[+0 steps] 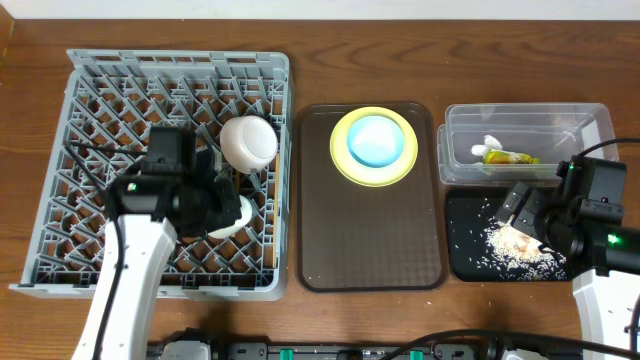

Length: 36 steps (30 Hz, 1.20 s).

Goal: Sort waste into correct bins and load items into the dishwasher

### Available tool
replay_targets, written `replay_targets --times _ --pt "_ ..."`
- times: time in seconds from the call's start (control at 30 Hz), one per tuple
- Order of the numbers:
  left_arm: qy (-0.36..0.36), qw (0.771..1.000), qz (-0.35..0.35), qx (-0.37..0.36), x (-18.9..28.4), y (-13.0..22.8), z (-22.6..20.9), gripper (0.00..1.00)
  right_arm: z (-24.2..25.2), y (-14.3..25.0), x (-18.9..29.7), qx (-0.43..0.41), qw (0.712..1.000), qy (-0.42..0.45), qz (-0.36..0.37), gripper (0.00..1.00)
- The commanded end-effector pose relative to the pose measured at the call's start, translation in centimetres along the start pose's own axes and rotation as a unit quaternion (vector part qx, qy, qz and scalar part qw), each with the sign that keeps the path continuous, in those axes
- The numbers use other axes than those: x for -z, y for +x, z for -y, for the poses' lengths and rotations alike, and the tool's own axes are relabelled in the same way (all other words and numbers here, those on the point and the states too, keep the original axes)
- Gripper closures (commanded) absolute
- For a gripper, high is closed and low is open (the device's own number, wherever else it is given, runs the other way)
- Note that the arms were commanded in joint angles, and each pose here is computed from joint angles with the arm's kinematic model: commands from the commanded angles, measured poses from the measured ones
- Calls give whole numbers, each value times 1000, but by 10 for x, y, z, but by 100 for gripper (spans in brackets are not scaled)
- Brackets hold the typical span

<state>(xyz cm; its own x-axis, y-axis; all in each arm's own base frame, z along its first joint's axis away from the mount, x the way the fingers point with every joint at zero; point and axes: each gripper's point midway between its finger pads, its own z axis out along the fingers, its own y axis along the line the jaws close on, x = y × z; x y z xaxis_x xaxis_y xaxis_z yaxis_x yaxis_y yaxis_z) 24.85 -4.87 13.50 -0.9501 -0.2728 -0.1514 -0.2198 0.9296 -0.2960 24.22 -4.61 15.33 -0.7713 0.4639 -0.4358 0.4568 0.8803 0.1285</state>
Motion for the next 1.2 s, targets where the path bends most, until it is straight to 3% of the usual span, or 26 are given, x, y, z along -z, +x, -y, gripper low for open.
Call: replay_targets --times 0.0,0.13,0.7,1.17 --pt "-60 998 15 12 -4 -12 -20 92 1 -4 3 -6 1000 1 7 1" --pt "-89 995 33 23 1 -19 -29 92 1 -4 3 -6 1000 1 7 1" --pt "-67 995 73 25 35 -25 -15 91 1 -4 3 -6 1000 1 7 1" --pt "-98 994 21 34 -10 -16 -34 91 1 -4 3 -6 1000 1 7 1"
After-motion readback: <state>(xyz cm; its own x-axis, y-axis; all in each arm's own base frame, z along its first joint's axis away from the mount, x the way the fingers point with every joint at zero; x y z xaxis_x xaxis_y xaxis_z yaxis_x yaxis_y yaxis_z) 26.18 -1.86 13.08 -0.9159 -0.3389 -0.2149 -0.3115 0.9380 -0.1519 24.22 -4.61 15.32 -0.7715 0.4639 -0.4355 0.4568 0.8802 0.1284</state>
